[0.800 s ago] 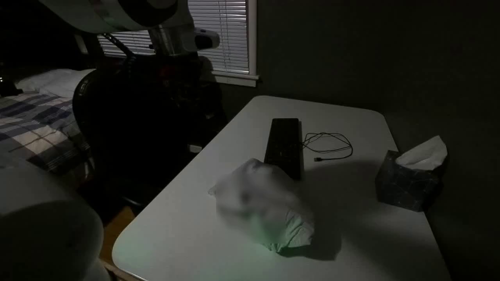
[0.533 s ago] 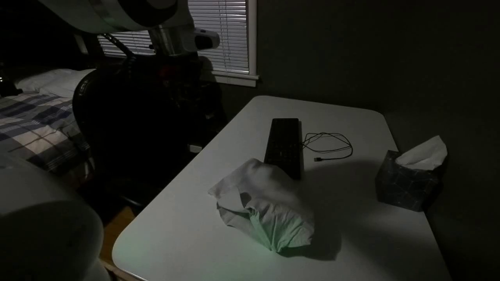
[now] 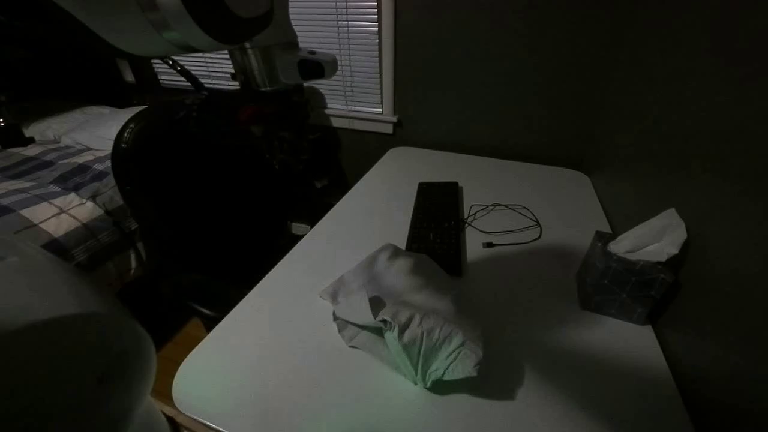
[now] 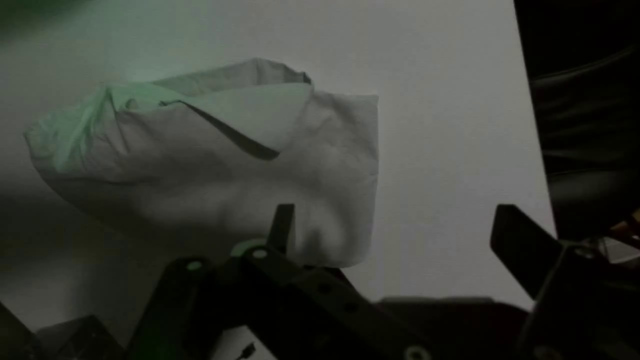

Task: Use the white cloth to cover the right side of the keyboard

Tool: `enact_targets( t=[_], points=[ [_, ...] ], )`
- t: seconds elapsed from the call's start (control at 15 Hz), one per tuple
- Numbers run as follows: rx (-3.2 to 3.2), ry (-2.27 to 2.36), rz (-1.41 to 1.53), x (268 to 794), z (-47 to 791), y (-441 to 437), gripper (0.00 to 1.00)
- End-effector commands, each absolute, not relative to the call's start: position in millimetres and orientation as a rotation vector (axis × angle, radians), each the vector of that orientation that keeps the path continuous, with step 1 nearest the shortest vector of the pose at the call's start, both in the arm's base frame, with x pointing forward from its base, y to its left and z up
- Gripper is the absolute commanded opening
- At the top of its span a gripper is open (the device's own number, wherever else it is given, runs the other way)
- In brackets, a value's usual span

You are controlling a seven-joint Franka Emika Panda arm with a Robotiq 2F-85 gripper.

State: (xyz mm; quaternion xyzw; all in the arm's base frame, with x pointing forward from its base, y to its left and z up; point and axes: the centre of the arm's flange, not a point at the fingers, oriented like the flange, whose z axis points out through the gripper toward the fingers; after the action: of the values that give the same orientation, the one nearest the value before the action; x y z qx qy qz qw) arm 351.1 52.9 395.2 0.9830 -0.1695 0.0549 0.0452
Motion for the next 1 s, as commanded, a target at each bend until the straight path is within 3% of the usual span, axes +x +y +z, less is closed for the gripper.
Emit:
enact_targets(
  t=[0.0, 0.8, 0.93],
  points=[
    [2.863, -0.732, 0.068, 364.3, 346.4, 57.5, 1.00],
    [2.328, -1.394, 0.077, 391.3, 227.7, 3.0, 1.00],
    [2.387, -1.371, 0.088, 374.7, 253.7, -8.6, 1.00]
  ],
)
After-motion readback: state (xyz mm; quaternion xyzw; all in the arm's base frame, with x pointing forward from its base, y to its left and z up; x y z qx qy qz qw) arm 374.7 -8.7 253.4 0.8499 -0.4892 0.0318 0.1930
